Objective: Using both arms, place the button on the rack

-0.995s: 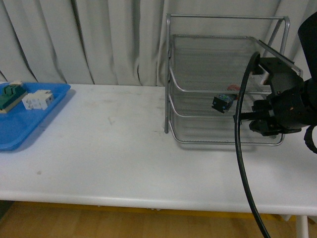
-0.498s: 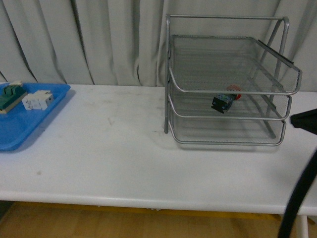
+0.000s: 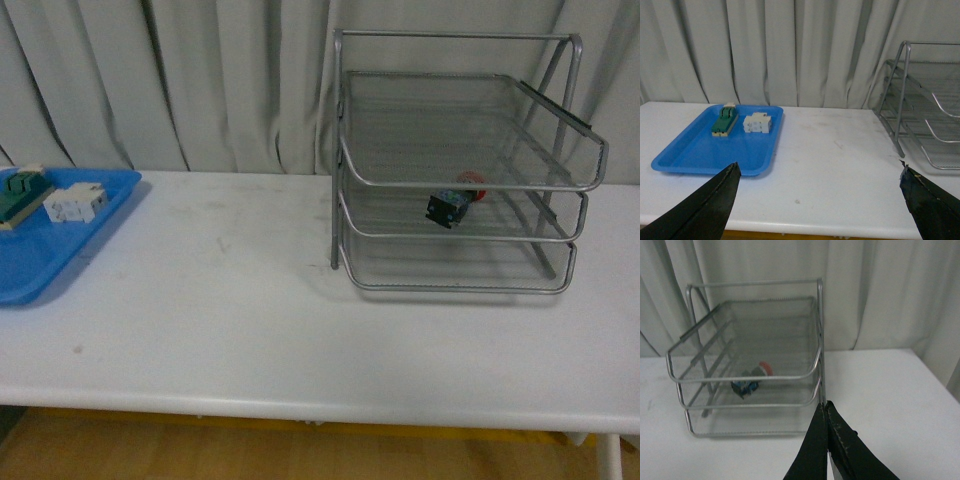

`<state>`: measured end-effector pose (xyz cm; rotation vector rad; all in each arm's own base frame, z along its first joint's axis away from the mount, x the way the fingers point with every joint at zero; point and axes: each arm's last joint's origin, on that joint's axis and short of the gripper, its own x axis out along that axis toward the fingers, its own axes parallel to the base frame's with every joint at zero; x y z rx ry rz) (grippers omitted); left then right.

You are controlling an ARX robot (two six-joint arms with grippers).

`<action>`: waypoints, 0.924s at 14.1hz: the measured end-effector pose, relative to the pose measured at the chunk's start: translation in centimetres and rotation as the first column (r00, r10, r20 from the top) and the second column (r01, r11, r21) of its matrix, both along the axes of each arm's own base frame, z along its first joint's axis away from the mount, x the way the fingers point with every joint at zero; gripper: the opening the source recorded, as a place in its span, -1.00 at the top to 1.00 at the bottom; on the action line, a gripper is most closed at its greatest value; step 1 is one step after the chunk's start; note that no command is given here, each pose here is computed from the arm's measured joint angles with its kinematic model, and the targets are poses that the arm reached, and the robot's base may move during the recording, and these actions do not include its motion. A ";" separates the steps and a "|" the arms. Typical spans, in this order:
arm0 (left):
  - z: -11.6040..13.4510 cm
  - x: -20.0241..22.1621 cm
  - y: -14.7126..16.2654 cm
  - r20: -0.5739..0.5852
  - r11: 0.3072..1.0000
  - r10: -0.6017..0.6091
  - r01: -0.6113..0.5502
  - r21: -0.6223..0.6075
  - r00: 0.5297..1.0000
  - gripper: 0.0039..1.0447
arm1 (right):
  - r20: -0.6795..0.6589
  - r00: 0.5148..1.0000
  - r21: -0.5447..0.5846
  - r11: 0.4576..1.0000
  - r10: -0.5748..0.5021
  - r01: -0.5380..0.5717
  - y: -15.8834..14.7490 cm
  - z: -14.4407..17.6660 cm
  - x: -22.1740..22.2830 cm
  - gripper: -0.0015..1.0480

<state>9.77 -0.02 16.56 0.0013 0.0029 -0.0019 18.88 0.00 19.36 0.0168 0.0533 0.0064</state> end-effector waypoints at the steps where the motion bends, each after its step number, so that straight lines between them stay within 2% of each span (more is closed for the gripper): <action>1: 0.0 0.0 0.0 0.000 1.000 0.000 0.000 0.000 1.000 -0.88 | 0.042 0.999 -0.005 1.000 -0.006 0.006 0.0 0.8 -0.6 0.97; 6: 0.0 0.0 0.0 0.000 1.000 0.000 0.000 0.000 1.000 -0.88 | 0.053 0.999 -0.010 1.000 -0.006 0.007 0.0 -0.4 -4.5 0.97; 13: 0.0 0.0 0.0 0.000 1.000 0.000 0.000 0.000 1.000 -0.88 | 0.076 0.997 -0.010 1.000 -0.006 0.007 0.0 -2.0 -6.6 0.97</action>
